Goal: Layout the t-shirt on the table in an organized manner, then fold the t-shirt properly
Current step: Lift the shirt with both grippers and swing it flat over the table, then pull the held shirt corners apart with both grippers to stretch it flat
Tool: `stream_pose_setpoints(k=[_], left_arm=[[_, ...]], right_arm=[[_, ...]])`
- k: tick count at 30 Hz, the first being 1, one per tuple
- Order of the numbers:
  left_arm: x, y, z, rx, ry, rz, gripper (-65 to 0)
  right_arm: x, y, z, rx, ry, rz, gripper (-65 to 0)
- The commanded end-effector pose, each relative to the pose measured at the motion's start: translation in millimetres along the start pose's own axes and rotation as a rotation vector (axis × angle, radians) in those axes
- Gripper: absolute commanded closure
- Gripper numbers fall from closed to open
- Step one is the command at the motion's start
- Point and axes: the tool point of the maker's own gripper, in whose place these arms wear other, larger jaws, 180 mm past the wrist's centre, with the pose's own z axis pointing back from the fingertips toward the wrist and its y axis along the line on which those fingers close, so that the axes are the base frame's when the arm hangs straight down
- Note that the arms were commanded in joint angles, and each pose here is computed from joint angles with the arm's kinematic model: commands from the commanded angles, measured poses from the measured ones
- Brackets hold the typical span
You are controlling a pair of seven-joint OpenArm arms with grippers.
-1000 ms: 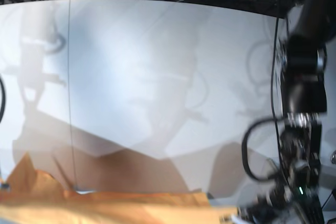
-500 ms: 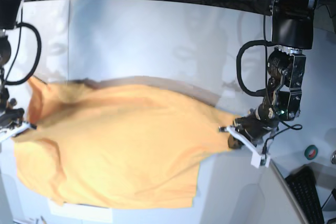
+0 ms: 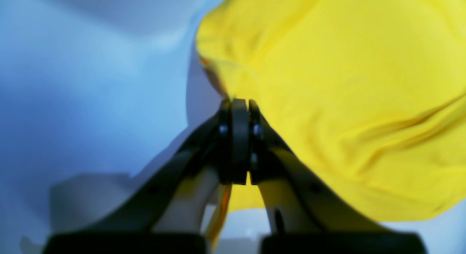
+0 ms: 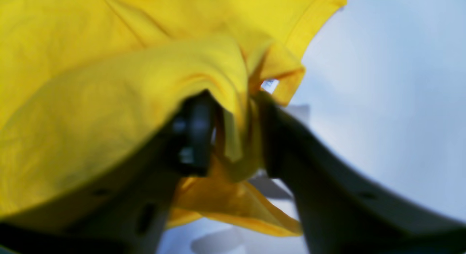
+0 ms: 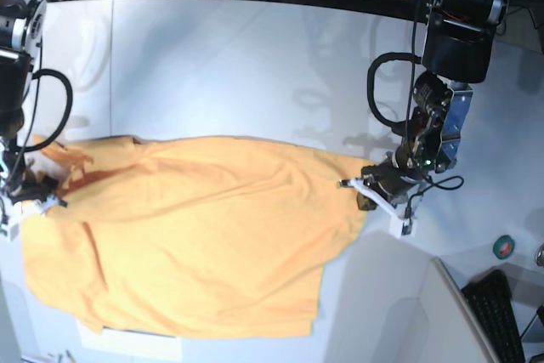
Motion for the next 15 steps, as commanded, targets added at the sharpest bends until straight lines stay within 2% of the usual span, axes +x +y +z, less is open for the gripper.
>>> stream_pose_setpoints(k=[1, 3, 5, 9, 11, 13, 15], left_arm=[[24.8, -2.6, 1.0, -0.015, -0.061, -0.003, 0.0], [18.6, -0.7, 2.5, -0.012, -0.054, 0.004, 0.0], [20.3, -0.7, 5.5, -0.014, -0.063, -0.003, -1.0], [19.6, -6.7, 10.5, -0.029, -0.078, -0.011, -36.0], [22.7, -10.0, 15.4, -0.038, -0.098, -0.008, -49.0], [29.7, -2.7, 25.5, -0.024, -0.141, 0.028, -57.3], [37.1, 10.0, 40.4, 0.0, -0.193, 0.064, -61.5]], right_arm=[[49.5, -9.0, 15.3, -0.008, -0.122, 0.016, -33.6], [52.8, -14.4, 25.0, -0.019, -0.152, 0.046, -37.7], [60.0, -10.9, 44.3, -0.015, -0.207, 0.098, -38.6], [30.4, -1.9, 77.0, -0.009, -0.186, 0.215, -38.4], [3.5, -5.9, 79.2, -0.019, -0.141, 0.242, -38.6], [-8.4, -12.2, 76.9, -0.043, -0.121, 0.265, -38.7], [-22.1, -24.2, 71.4, -0.084, -0.093, 0.295, -38.9]])
